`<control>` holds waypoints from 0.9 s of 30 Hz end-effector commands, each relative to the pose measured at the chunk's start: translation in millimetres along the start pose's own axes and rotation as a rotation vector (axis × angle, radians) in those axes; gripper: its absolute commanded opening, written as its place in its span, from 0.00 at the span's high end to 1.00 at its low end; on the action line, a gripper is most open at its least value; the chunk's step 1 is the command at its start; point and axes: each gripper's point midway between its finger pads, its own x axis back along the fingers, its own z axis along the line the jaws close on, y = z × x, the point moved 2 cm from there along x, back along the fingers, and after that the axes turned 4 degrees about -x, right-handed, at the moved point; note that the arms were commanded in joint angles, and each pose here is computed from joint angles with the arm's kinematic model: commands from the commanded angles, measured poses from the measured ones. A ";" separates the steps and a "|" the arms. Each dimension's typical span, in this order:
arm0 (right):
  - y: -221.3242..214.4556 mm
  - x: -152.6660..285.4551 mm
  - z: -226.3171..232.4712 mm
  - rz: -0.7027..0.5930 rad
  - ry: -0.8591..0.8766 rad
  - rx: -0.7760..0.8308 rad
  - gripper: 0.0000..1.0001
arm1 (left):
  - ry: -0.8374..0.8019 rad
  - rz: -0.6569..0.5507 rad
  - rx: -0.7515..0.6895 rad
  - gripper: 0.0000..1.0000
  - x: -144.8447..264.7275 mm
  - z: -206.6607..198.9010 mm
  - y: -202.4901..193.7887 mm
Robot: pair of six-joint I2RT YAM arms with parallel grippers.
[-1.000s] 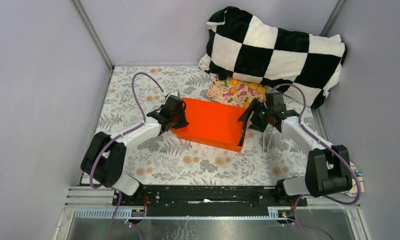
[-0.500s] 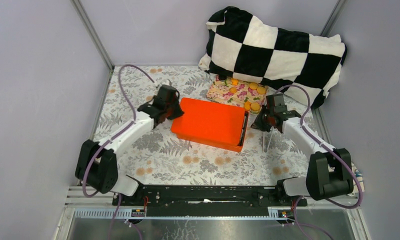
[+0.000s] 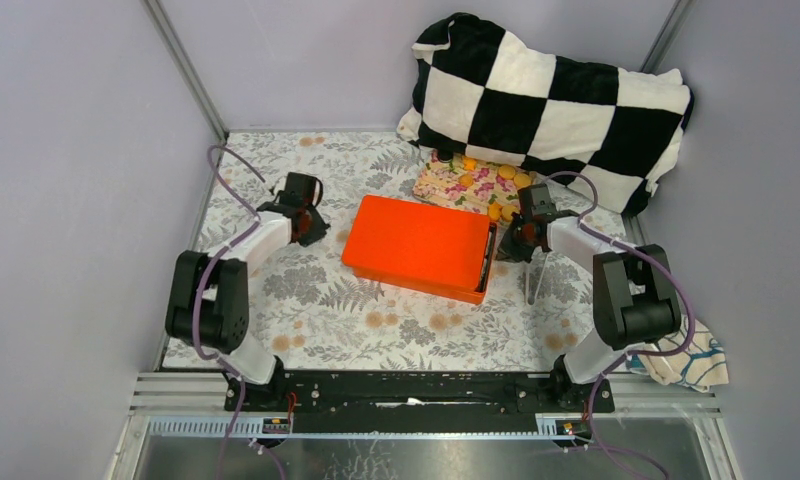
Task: Pack the cookies
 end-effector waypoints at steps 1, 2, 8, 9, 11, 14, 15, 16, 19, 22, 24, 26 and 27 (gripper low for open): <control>9.2 -12.9 15.8 0.010 0.078 0.028 0.94 | -0.066 0.036 0.000 1.00 -17.3 -8.5 -12.6; 6.2 -18.2 17.5 0.037 0.090 0.038 0.94 | -0.087 0.038 -0.004 1.00 -19.2 -12.4 -14.6; -2.0 -28.0 36.7 0.131 0.208 0.085 0.97 | -0.189 0.022 -0.064 1.00 -15.5 -46.9 -19.2; -1.4 -27.8 40.2 0.136 0.224 0.091 0.97 | -0.202 0.024 -0.075 1.00 -14.8 -52.1 -21.1; 0.3 -25.3 50.4 0.149 0.261 0.113 0.97 | -0.216 0.034 -0.085 1.00 -14.1 -58.4 -24.9; -0.8 -21.2 72.6 0.173 0.324 0.151 0.97 | -0.220 0.054 -0.084 1.00 -14.9 -58.2 -31.5; -3.5 -20.0 81.0 0.189 0.342 0.169 0.97 | -0.216 0.058 -0.083 1.00 -14.9 -56.1 -33.4; -7.2 -19.7 89.3 0.206 0.362 0.186 0.97 | -0.213 0.062 -0.083 1.00 -15.0 -54.2 -35.8; -18.9 -19.2 111.9 0.237 0.400 0.243 0.97 | -0.236 0.097 -0.086 1.00 -11.4 -52.5 -46.3; -27.5 -17.0 127.8 0.259 0.437 0.271 0.97 | -0.238 0.110 -0.080 1.00 -7.7 -47.7 -52.9; -27.4 -15.3 130.7 0.255 0.435 0.276 0.97 | -0.238 0.116 -0.080 1.00 -5.9 -44.9 -56.8; -20.2 -15.4 123.3 0.215 0.364 0.279 0.97 | -0.241 0.126 -0.081 1.00 -4.8 -43.3 -60.7; -12.2 -15.1 118.7 0.177 0.311 0.282 0.97 | -0.241 0.129 -0.079 1.00 -4.5 -42.4 -61.6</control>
